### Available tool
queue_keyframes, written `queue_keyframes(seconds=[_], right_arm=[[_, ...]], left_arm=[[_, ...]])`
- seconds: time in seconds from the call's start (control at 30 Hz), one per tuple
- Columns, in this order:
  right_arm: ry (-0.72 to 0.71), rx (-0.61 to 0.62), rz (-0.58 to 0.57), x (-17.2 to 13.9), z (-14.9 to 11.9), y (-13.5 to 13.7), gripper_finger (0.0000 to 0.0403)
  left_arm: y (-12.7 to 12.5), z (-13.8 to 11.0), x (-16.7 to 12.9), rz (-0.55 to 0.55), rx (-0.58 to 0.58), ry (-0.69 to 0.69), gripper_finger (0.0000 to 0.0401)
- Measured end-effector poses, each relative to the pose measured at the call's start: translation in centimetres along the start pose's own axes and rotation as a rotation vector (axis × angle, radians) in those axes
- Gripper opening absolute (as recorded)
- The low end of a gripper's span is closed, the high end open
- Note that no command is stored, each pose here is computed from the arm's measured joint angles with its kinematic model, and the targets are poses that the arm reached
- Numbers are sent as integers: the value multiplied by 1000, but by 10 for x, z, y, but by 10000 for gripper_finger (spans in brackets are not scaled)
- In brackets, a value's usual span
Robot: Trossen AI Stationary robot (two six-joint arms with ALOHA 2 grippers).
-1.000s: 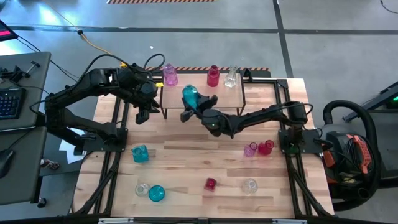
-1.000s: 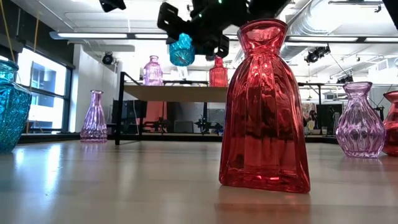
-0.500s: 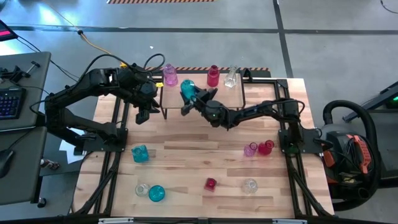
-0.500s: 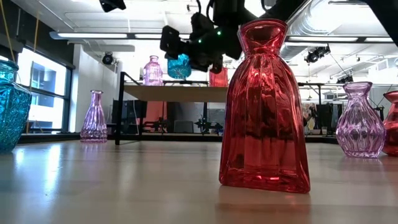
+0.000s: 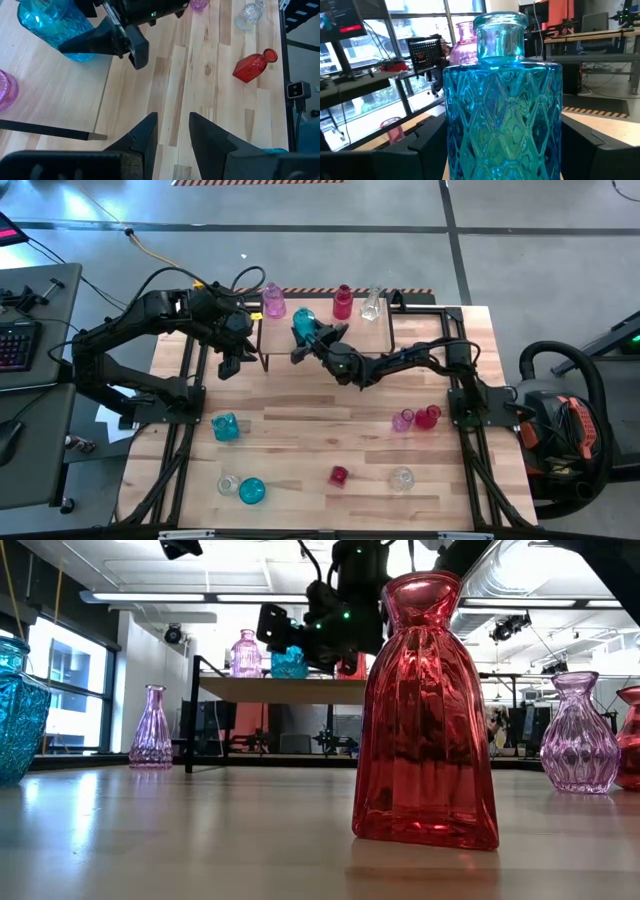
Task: Sort vases onto shelf
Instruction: Put the bottom right blue vase on the shelf
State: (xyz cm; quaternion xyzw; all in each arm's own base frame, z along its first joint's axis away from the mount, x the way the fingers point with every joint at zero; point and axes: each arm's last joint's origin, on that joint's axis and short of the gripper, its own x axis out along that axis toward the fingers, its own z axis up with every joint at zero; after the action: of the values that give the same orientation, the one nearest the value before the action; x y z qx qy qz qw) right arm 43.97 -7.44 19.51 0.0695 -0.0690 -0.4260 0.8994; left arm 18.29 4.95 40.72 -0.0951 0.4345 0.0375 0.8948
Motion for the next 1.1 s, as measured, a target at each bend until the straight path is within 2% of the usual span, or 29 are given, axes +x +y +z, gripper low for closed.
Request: queue_keyframes(seconds=[0.47,1.1], right_arm=[[5,-41,-25,18,1,-21,259],[37,8,-31,26,0,-31,271]], left_arm=[[0,0,0,0,0,0,104],[0,0,0,0,0,0,104]])
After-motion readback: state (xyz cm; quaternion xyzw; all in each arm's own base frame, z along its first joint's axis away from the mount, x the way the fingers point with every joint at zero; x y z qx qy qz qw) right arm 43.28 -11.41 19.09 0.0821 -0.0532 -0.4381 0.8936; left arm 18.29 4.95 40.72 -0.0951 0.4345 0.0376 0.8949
